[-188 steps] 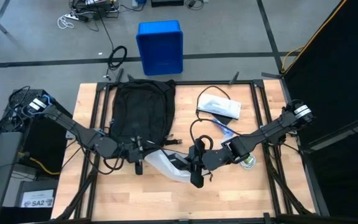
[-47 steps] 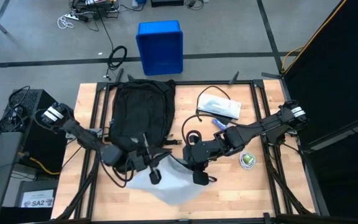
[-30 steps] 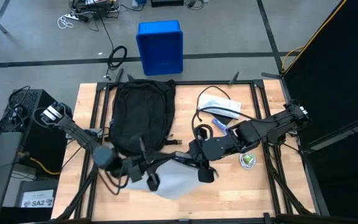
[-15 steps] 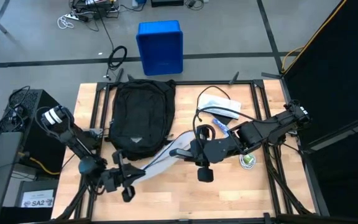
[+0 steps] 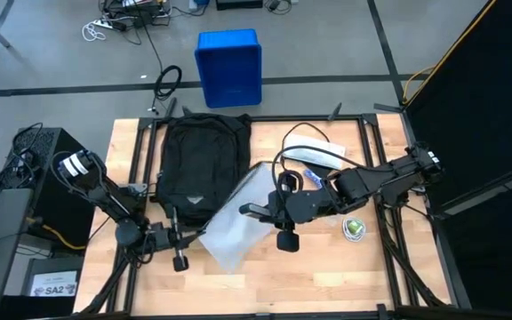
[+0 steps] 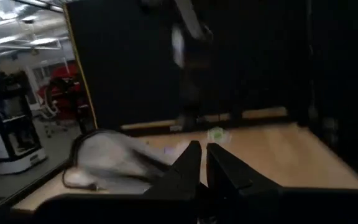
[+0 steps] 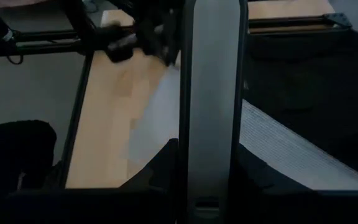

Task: Unpack backpack
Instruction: Put the mini fan into the zip bag

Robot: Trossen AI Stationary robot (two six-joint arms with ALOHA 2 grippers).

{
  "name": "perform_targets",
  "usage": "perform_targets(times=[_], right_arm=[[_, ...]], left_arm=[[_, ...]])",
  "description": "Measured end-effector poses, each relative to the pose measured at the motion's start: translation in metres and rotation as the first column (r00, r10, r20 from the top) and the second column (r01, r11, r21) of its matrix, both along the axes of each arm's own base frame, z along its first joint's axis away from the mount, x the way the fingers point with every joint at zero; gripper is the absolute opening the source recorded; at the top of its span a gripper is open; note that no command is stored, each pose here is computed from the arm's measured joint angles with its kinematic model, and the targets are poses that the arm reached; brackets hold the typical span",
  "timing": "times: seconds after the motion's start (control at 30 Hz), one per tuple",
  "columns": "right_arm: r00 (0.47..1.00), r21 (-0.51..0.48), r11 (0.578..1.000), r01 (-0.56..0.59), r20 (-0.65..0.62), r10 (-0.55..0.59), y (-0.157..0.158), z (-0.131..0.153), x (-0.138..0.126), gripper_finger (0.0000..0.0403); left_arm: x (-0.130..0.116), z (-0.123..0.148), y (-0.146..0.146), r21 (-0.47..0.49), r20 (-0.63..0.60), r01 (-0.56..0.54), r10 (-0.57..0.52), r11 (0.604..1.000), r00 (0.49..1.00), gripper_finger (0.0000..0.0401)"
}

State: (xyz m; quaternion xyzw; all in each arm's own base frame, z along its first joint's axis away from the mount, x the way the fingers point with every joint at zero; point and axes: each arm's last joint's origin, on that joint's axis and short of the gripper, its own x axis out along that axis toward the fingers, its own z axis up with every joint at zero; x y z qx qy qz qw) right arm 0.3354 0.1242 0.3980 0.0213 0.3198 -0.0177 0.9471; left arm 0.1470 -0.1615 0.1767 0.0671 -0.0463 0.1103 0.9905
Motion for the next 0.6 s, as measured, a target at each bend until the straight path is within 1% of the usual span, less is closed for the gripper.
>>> perform_targets(times=[0.07,0.13,0.2,0.27,0.43,0.53,0.6], right_arm=[[1.000,-0.024,1.000,-0.010,0.016,0.010,-0.002,-0.001,0.005,0.0062],[0.999,-0.039,0.999,-0.028,0.038,0.030,-0.005,-0.001,0.011,0.0062],[0.998,-0.052,0.997,-0.056,0.038,0.058,-0.007,-0.004,0.017,0.0062],[0.994,-0.065,0.995,-0.076,0.074,0.081,-0.012,-0.003,0.024,0.0062],[0.992,-0.081,0.991,-0.105,0.063,0.110,-0.039,-0.018,0.049,0.0062],[0.990,-0.119,0.986,-0.113,0.067,0.121,-0.060,-0.025,0.063,0.0062],[0.992,-0.150,0.983,-0.104,0.049,0.113,-0.073,-0.029,0.067,0.0062]], left_arm=[[0.001,-0.008,-0.002,0.051,-0.040,0.005,-0.003,0.999,0.999,0.0000],[0.003,-0.006,0.000,0.037,-0.029,-0.005,0.006,0.999,1.000,0.0000],[0.004,-0.006,0.001,0.044,-0.028,0.007,-0.006,0.999,1.000,0.0000],[0.005,-0.005,0.001,0.051,-0.025,0.017,-0.016,0.999,1.000,0.0000],[0.007,-0.006,0.002,0.056,-0.024,0.048,-0.046,0.997,0.999,0.0000],[0.007,-0.006,0.001,0.063,-0.028,0.067,-0.065,0.996,0.998,0.0000],[0.008,-0.007,0.001,0.055,-0.030,0.064,-0.063,0.996,0.998,0.0000]])
